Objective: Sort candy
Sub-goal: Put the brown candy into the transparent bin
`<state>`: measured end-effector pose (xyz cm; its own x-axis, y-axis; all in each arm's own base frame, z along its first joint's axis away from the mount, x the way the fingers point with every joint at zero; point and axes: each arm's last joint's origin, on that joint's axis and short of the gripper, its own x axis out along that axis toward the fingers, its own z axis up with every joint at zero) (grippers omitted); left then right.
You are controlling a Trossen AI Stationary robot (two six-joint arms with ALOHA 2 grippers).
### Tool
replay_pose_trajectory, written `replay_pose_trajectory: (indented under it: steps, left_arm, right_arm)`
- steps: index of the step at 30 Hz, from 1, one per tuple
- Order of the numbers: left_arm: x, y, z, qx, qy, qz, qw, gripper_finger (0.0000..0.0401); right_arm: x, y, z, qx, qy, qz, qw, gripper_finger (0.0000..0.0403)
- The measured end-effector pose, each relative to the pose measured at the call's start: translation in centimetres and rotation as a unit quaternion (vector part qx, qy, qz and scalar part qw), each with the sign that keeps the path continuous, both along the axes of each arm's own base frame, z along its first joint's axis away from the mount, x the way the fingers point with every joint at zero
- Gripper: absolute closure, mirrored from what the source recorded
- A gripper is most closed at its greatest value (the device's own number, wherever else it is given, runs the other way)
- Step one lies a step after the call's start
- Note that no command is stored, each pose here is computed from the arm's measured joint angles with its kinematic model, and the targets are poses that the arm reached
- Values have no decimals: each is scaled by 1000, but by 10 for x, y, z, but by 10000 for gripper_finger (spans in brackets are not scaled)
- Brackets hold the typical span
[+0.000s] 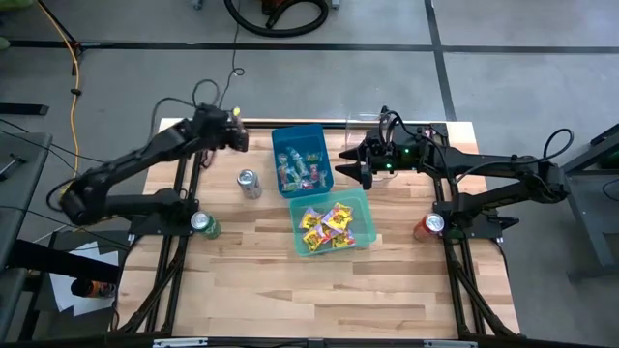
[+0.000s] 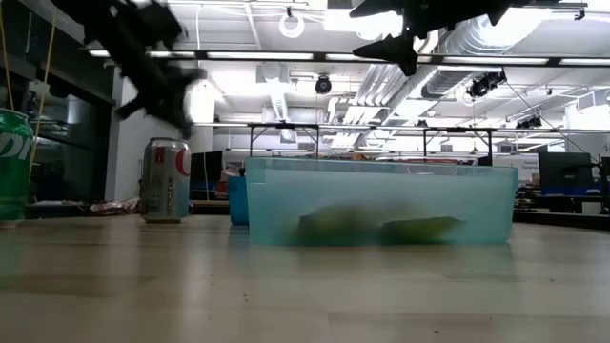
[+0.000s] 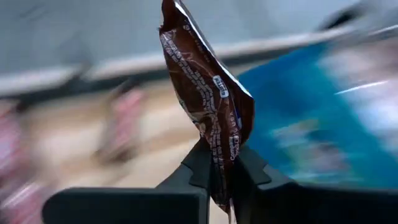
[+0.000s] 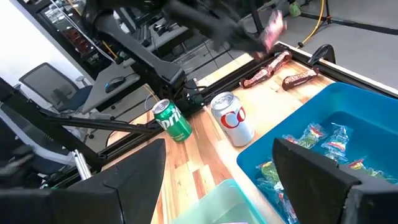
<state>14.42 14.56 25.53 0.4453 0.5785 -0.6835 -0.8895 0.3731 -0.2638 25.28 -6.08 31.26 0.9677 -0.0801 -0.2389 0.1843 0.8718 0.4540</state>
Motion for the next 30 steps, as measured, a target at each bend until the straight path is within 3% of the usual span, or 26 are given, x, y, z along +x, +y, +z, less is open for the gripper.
replay_pose_trajectory:
  steps: [3, 8, 12, 19, 25, 30]
  left_arm:
    - [4, -14, 30, 65, -111, -74, 989, 388]
    - [18, -43, 60, 128, -226, -210, 942, 388]
    - [38, -73, 63, 141, -239, -327, 903, 389]
    - [79, -122, 55, 135, -263, -421, 857, 389]
    - [102, -136, 38, 139, -235, -438, 857, 389]
    - [107, -136, 37, 142, -249, -434, 854, 389]
  right_arm:
    - [0, 0, 0, -1, 0, -3, 1000, 112]
    - [1, 0, 4, -3, -23, 1, 1000, 112]
    - [2, 0, 13, -4, -68, 2, 998, 112]
    - [3, 0, 19, -11, -98, 6, 995, 112]
    - [3, 0, 19, -11, -96, 6, 995, 112]
    - [3, 0, 19, -10, -96, 13, 995, 112]
